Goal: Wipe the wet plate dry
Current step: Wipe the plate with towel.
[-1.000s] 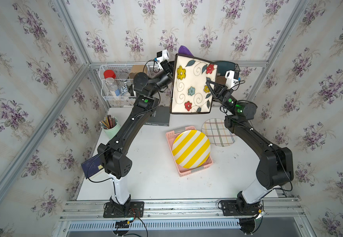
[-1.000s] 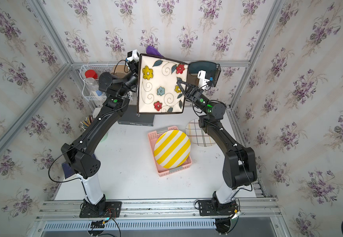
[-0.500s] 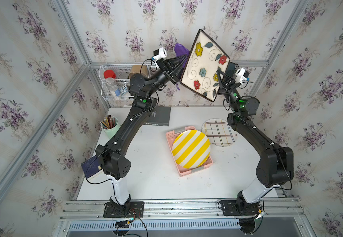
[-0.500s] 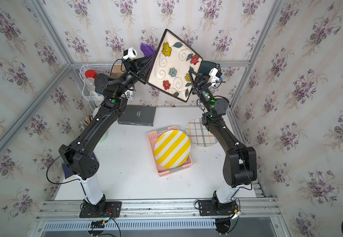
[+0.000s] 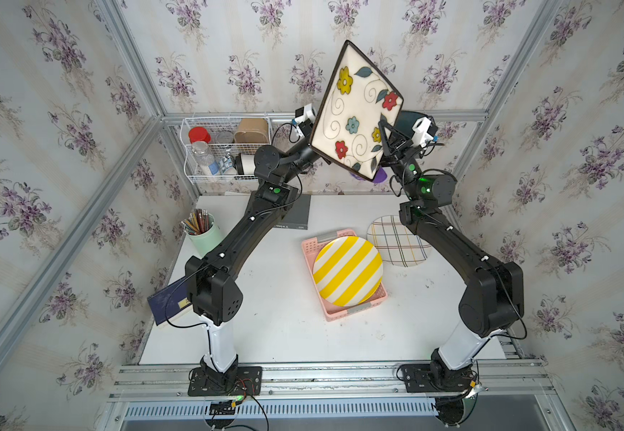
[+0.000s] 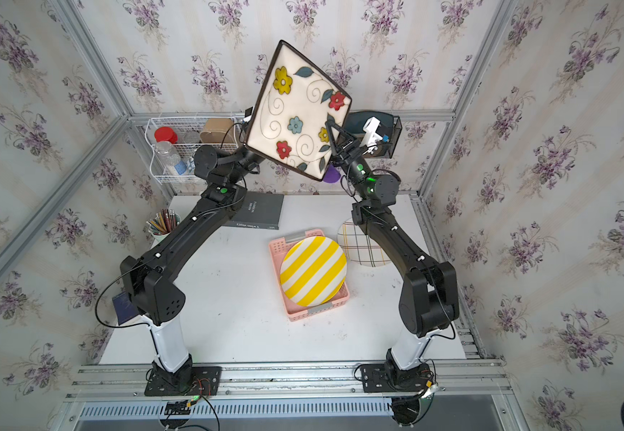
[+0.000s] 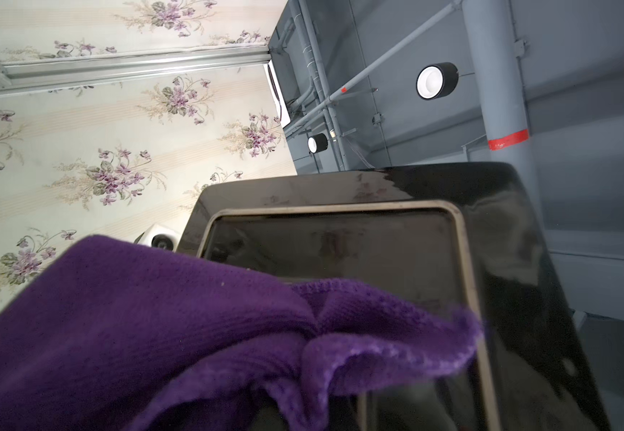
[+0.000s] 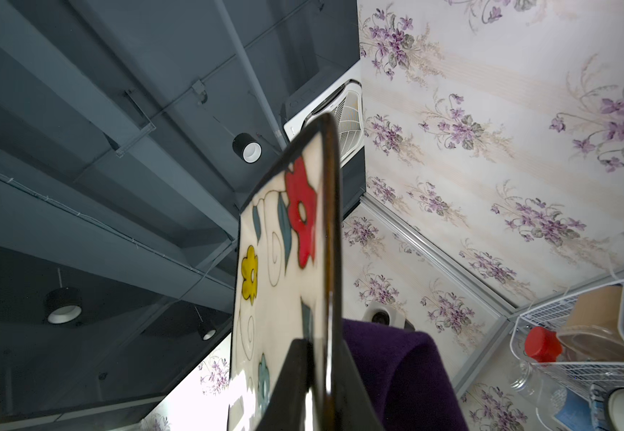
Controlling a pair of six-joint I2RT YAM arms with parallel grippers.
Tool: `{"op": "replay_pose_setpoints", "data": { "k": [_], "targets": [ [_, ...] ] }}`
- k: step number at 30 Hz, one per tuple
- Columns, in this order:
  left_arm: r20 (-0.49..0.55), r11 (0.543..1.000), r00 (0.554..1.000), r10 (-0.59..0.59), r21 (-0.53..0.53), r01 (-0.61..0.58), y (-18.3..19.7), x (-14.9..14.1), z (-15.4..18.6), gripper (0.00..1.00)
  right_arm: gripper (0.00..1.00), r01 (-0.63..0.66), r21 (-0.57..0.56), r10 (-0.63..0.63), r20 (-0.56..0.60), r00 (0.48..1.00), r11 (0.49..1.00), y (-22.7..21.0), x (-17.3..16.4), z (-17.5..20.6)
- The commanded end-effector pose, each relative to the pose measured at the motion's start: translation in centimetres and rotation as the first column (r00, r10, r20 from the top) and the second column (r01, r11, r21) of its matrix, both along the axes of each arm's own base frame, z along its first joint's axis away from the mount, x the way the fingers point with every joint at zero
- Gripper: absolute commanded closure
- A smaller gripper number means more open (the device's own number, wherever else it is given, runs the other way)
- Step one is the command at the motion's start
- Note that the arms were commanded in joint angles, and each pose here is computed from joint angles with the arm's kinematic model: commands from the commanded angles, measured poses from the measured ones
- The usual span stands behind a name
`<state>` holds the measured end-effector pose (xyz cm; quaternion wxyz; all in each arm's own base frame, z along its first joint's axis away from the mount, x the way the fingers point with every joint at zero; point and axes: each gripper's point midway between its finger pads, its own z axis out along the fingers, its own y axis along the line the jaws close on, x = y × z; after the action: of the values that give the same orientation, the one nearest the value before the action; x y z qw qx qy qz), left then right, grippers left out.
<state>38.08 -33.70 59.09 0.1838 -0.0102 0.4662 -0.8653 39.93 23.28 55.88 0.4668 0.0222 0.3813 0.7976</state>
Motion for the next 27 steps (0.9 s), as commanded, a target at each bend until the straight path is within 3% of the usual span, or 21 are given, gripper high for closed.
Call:
{"op": "replay_pose_setpoints", "data": {
  "k": [1, 7, 13, 15, 18, 23, 27],
  "targets": [
    [0.097, 0.995, 0.99, -0.103, 0.012, 0.102, -0.7, -2.9, 0.6, 1.0, 1.0, 0.035, -0.041, -0.034, 0.026, 0.999, 0.999, 1.5, -0.1, 0.0],
    [0.07, 0.992, 0.993, -0.095, 0.09, 0.089, 0.5, -3.0, -1.9, 1.0, 1.0, 0.15, 0.005, -0.15, 0.044, 0.988, 0.989, -3.4, 3.5, 1.5],
    [0.044, 0.962, 0.997, 0.07, 0.262, -0.079, 5.0, -2.9, -7.2, 1.0, 1.0, 0.268, -0.017, -0.268, -0.029, 0.963, 0.963, -8.5, 4.8, -0.9],
    [0.042, 0.928, 0.986, 0.159, 0.336, -0.164, 6.7, -3.0, -9.1, 1.0, 1.0, 0.281, -0.064, -0.285, -0.071, 0.956, 0.958, -8.8, 4.9, -2.7],
    [0.123, 0.847, 0.963, 0.239, 0.458, -0.269, 7.6, -3.5, -10.5, 1.0, 1.0, 0.273, -0.18, -0.299, -0.136, 0.945, 0.945, -7.5, 5.3, -5.9],
    [0.292, 0.728, 0.931, 0.22, 0.587, -0.356, 6.7, -4.2, -10.3, 1.0, 1.0, 0.205, -0.315, -0.275, -0.195, 0.941, 0.927, -3.1, 4.2, -9.8],
    [0.295, 0.642, 0.938, 0.182, 0.687, -0.34, 5.0, -1.4, -14.7, 1.0, 1.0, 0.13, -0.311, -0.193, -0.183, 0.964, 0.942, 0.5, 2.6, -9.6]
  ]
}}
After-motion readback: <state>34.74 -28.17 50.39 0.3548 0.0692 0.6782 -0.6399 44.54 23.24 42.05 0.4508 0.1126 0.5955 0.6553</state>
